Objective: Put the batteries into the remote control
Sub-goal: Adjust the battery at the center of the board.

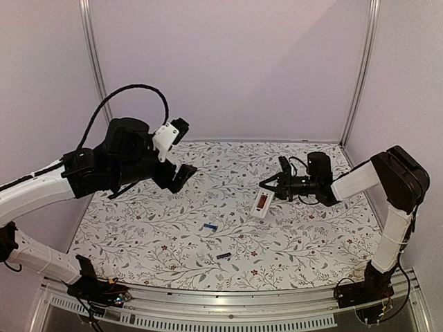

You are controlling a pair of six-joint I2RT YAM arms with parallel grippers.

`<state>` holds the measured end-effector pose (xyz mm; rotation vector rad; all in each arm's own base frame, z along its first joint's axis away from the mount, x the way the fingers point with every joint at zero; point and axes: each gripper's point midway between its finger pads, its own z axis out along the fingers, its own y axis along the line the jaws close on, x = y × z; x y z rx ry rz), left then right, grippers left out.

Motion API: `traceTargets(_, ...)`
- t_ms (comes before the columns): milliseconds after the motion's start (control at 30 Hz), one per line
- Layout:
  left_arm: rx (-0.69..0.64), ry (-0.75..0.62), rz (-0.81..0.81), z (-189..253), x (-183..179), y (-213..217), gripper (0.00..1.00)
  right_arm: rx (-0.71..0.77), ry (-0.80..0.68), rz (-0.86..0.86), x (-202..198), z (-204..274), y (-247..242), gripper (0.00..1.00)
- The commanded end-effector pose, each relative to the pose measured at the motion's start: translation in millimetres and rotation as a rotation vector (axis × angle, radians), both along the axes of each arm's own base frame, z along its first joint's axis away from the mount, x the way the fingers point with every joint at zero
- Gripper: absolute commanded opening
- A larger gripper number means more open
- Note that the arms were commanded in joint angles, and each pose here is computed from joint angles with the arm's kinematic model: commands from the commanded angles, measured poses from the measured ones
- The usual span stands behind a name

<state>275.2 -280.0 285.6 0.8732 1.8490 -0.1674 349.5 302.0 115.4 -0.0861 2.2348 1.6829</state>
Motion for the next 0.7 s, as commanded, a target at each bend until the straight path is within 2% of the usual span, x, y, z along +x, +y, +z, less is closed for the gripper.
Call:
traceTargets(0, -0.393, 0.161, 0.26, 0, 5, 14, 1.0, -0.012, -0.024, -0.025, 9, 6, -9, 0.0)
traceTargets(67, -0.496, 0.258, 0.416, -14, 7, 21, 0.99, -0.02, -0.029, -0.027, 8, 8, -12, 0.0)
traceTargets(133, -0.54, 0.344, 0.577, -35, 6, 26, 0.99, -0.026, -0.033, -0.031, 8, 8, -16, 0.0)
traceTargets(467, -0.755, 0.632, 0.986, -118, -13, 12, 0.98, -0.043, -0.021, -0.053, 7, 3, -31, 0.0)
traceTargets(567, -0.689, 0.72, 1.12, -147, -23, 3, 0.84, -0.047, -0.014, -0.067, 8, 1, -39, 0.0)
traceTargets(667, -0.574, 0.772, 1.199, -169, -30, -10, 0.79, -0.061, -0.01, -0.084, 10, -2, -46, 0.0)
